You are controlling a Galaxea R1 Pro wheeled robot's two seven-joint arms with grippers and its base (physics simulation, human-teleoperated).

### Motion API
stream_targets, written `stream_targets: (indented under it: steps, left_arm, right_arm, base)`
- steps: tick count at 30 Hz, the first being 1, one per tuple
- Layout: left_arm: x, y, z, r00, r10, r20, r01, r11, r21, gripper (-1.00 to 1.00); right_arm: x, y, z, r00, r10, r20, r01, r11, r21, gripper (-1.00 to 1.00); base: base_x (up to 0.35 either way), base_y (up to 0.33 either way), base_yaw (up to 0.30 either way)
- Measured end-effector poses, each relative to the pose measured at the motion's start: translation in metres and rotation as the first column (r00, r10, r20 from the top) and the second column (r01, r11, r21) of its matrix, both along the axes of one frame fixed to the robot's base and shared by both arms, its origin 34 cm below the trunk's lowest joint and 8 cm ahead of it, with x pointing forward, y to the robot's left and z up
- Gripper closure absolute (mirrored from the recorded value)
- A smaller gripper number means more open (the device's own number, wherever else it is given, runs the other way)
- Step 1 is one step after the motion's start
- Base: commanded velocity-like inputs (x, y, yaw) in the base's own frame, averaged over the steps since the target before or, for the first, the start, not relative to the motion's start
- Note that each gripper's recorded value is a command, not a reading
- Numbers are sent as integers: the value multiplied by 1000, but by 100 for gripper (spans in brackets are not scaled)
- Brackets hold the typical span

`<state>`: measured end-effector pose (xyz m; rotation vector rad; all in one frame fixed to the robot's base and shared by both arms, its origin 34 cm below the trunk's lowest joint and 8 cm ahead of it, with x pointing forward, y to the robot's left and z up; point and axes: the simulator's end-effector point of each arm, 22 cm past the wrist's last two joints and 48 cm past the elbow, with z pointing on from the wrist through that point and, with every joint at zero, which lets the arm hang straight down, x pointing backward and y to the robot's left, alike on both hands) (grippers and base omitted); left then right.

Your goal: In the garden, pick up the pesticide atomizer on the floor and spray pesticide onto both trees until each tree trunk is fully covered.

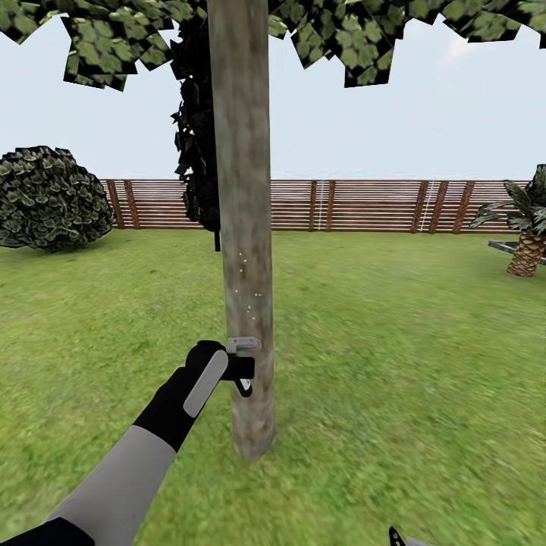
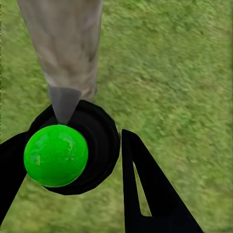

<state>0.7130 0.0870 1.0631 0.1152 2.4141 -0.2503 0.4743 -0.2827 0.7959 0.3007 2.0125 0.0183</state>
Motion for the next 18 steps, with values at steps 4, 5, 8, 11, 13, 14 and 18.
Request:
stream_targets:
  steps: [4, 5, 8, 11, 13, 14, 18]
  left_arm:
    - [0, 0, 0, 1000, 0, 0, 0, 1000, 1, 100]
    - [0, 1, 0, 1000, 1, -1, -1, 1000, 2, 100]
    - [-1, 1, -1, 1000, 0, -5, 0, 1000, 4, 100]
    - [-1, 1, -2, 1000, 1, -7, -1, 1000, 3, 100]
    - [-1, 1, -2, 1000, 1, -7, -1, 1000, 1, 100]
    - [-1, 1, -2, 1000, 1, -7, -1, 1000, 1, 100]
    - [0, 0, -1, 1000, 0, -5, 0, 1000, -1, 100]
  right_arm:
    - [0, 0, 0, 1000, 0, 0, 0, 1000, 0, 100]
    - [0, 0, 0, 1000, 0, 0, 0, 1000, 0, 100]
    - [0, 0, 0, 1000, 0, 0, 0, 1000, 0, 100]
    - [0, 0, 0, 1000, 0, 1, 0, 1000, 0, 100]
    - [0, 0, 0, 1000, 0, 1, 0, 1000, 0, 100]
    - [0, 0, 0, 1000, 0, 1, 0, 1000, 1, 100]
    - [0, 0, 0, 1000, 1, 0, -1, 1000, 1, 100]
  base:
    - [1, 0, -1]
    - [0, 0, 0]
    - [0, 0, 0]
    - [46, 19, 0]
    - [189, 78, 0]
    - [242, 95, 0]
    - [186, 66, 0]
